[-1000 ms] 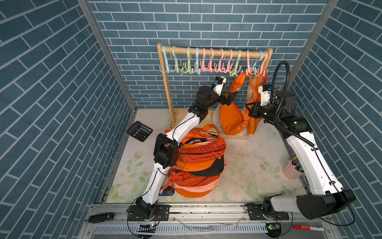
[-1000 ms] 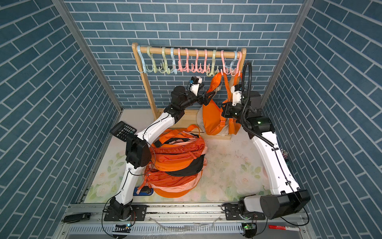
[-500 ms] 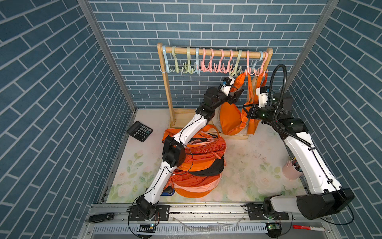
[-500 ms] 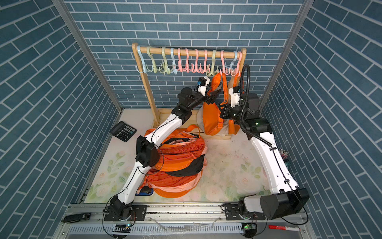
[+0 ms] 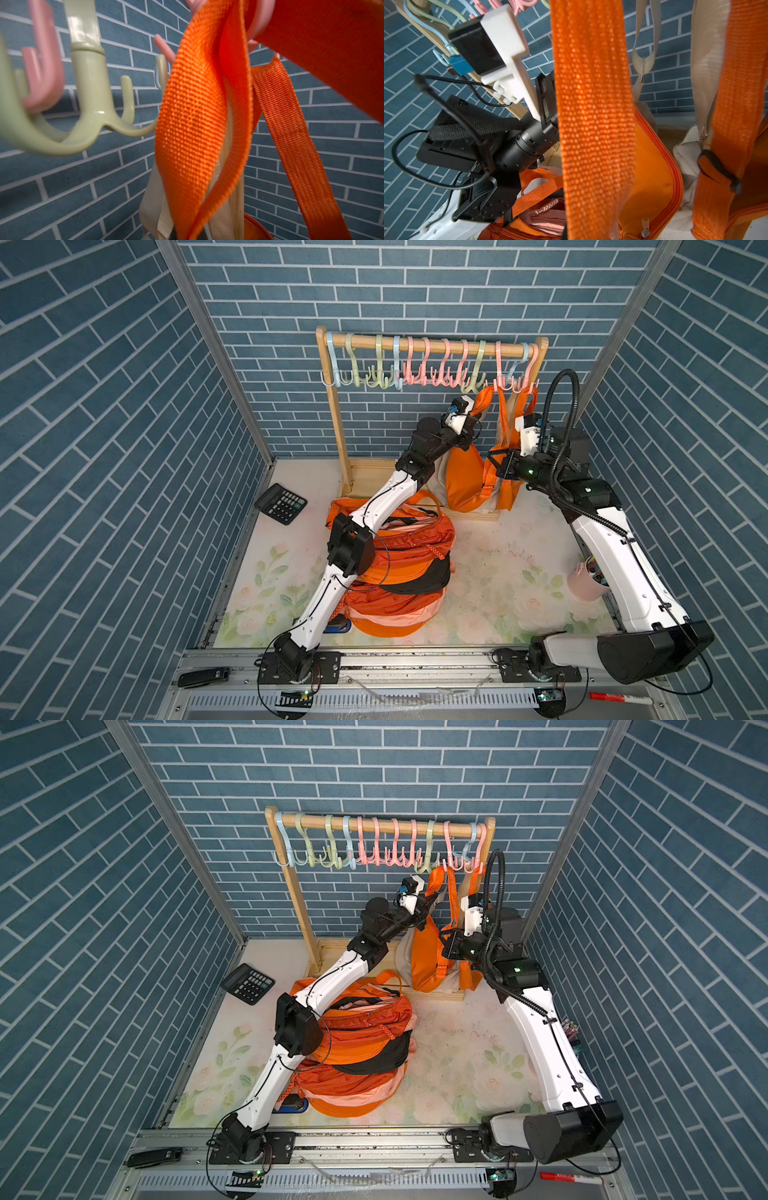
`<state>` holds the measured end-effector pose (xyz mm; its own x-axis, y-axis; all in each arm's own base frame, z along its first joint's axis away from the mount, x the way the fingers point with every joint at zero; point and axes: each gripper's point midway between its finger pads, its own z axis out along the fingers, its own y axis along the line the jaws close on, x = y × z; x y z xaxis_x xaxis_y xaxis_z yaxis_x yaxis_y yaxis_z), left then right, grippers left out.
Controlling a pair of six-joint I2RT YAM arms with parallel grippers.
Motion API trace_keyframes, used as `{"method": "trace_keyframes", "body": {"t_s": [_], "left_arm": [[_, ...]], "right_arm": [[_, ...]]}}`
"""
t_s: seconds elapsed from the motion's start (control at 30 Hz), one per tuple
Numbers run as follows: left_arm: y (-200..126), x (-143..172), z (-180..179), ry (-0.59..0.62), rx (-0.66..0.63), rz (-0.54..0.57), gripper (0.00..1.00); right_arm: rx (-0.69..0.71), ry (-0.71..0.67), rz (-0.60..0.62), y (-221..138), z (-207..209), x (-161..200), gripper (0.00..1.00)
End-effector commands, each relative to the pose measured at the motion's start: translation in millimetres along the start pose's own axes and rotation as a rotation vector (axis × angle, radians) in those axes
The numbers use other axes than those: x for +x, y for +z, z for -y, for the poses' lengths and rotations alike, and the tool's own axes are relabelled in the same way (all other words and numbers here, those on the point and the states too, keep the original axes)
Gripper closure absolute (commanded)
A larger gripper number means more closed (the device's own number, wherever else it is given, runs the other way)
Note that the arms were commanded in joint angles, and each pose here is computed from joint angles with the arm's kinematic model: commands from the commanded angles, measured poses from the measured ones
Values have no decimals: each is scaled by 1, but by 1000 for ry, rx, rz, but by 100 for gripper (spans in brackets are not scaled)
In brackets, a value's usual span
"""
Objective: Take the bag off the hook
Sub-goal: Pick up the bag from the hook.
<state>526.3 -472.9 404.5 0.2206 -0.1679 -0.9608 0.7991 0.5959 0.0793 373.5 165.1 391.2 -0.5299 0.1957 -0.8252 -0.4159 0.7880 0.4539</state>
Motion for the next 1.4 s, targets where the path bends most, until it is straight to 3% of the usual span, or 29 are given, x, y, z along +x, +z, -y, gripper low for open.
{"method": "trace_keyframes", "body": {"t_s": [0.0, 0.93, 1.37], "left_arm": [[-6, -36, 4, 11, 3, 59, 100], [-30, -97, -2, 18, -8, 59, 100], [-67, -151, 1, 62, -48, 38, 100]], "right_arm": [[-26, 22, -4, 3, -4, 0, 100], [-4, -1, 93, 17, 3, -80, 100], [-31, -54, 129, -19, -22, -100, 100]]}}
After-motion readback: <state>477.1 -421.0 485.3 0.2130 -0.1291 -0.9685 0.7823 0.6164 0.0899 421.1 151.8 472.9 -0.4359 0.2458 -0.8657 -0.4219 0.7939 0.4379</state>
